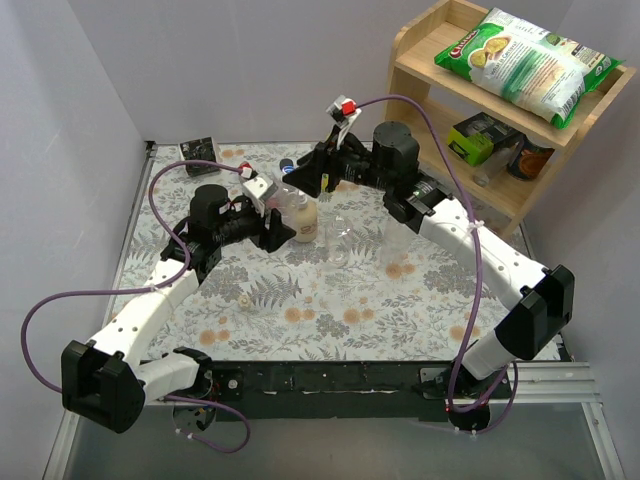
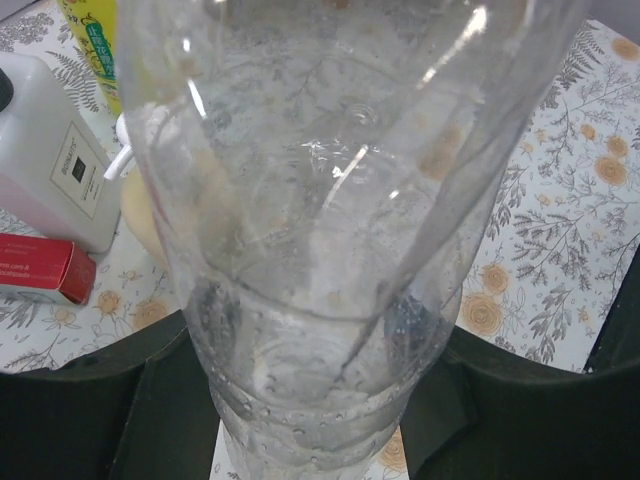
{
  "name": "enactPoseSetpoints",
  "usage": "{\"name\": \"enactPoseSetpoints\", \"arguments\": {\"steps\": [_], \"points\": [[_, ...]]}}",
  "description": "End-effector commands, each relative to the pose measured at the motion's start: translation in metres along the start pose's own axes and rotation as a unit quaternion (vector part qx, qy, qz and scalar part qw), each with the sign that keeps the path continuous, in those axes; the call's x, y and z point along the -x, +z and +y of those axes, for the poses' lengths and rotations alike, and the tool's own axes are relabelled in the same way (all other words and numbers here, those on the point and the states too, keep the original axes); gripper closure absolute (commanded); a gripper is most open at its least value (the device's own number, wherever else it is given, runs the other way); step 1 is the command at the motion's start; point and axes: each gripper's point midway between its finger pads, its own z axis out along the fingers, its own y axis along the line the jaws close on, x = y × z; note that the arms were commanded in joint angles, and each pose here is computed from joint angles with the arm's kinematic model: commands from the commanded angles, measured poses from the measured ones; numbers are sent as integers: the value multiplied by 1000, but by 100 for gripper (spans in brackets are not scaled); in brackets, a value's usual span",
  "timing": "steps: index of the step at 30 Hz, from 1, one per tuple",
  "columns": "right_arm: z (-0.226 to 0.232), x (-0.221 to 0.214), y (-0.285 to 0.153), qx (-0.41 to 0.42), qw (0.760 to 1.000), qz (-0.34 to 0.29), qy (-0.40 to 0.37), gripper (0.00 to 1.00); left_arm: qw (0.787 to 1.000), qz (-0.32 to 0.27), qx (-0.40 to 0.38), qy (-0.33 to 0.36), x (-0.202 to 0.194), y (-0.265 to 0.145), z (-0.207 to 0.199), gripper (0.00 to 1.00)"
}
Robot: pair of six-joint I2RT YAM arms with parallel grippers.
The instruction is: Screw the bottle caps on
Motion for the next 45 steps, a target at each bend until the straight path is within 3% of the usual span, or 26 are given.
{"name": "enactPoseSetpoints", "arguments": {"steps": [1, 3, 6, 10, 21, 28, 38, 39, 42, 43, 45], "points": [[21, 37, -24, 82, 994, -41, -59, 26, 1000, -2, -19, 21, 4, -10, -8, 100], [26, 54, -42, 134, 984, -73, -94, 24, 998, 9, -64, 28, -2, -15, -22, 100], [46, 43, -60, 232, 960, -62, -144, 23, 992, 14, -119, 49, -5, -22, -39, 100], [57, 18, -64, 303, 942, -29, -137, 24, 987, 11, -151, 62, -5, -23, -48, 100], [56, -4, -47, 331, 938, -7, -103, 28, 984, 3, -160, 76, 7, -23, -49, 100], [50, -6, -40, 316, 945, -12, -90, 44, 984, 4, -164, 75, 6, -22, -50, 100], [51, -17, -33, 311, 947, -2, -78, 53, 984, 3, -162, 77, 7, -20, -48, 100], [51, -17, -32, 309, 948, -2, -76, 57, 984, 3, -162, 76, 7, -20, -48, 100], [44, -19, -26, 286, 956, 0, -72, 81, 985, 2, -156, 68, 7, -19, -46, 100], [41, -17, -24, 271, 960, -1, -71, 98, 986, 1, -151, 66, 8, -18, -45, 100], [16, -18, -13, 182, 982, 0, -52, 99, 991, -4, -127, 50, 10, -15, -37, 100]]}}
